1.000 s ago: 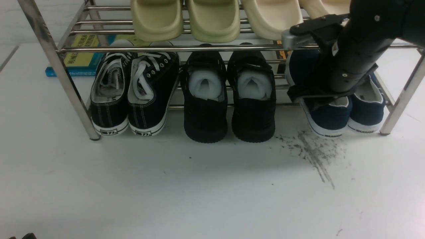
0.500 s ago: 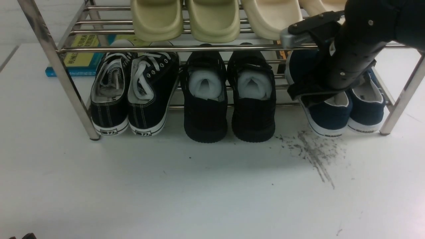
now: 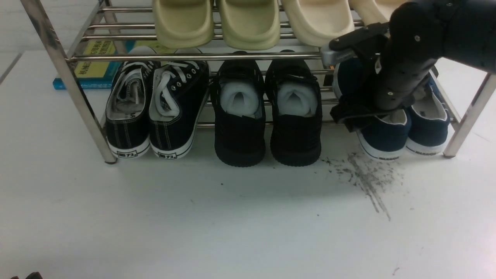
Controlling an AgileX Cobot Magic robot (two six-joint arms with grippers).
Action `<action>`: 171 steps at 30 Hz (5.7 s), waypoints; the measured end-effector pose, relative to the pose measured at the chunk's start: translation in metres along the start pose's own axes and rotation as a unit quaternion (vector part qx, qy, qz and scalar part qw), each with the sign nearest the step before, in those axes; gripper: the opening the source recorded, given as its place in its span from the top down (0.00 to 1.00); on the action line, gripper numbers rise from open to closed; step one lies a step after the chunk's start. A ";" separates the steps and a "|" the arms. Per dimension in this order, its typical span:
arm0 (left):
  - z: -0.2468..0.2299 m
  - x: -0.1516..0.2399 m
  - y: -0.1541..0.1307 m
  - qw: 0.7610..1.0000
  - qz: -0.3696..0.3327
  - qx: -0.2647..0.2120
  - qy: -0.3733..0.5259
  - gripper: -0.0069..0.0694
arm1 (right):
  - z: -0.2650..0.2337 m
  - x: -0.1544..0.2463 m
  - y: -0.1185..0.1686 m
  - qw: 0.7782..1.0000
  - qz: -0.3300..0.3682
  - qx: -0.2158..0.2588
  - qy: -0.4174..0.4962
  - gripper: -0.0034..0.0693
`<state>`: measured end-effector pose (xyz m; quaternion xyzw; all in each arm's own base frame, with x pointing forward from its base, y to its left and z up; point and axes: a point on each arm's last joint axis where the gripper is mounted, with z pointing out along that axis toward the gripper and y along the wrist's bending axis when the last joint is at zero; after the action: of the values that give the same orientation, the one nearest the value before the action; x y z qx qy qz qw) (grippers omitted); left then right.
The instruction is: Take the shoes off the shelf with your hand on the white table.
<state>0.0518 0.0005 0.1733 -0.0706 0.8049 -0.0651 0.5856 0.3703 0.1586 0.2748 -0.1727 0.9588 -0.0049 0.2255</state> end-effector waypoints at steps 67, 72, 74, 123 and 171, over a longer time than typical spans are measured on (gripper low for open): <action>0.000 0.000 0.000 1.000 0.000 0.000 0.000 0.59 | -0.141 0.176 0.038 0.973 0.066 -0.201 0.095 0.91; 0.000 0.000 0.000 1.000 0.000 0.000 0.000 0.59 | -0.122 0.192 0.081 0.967 0.048 -0.223 0.109 0.91; 0.000 0.000 0.000 1.000 0.000 0.000 0.000 0.59 | -0.111 0.191 0.102 0.969 0.055 -0.217 0.102 0.91; 0.000 0.000 0.000 1.000 0.000 0.000 0.000 0.59 | 0.017 0.151 0.233 0.974 0.084 -0.209 0.022 0.80; 0.000 0.000 0.000 1.000 0.000 0.000 0.000 0.59 | -0.121 0.050 -0.042 0.985 0.168 0.028 0.017 0.95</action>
<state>0.0518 0.0005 0.1733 -0.0706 0.8049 -0.0651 0.5856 0.2892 0.0939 0.3654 -0.0028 0.9774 0.0031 0.2116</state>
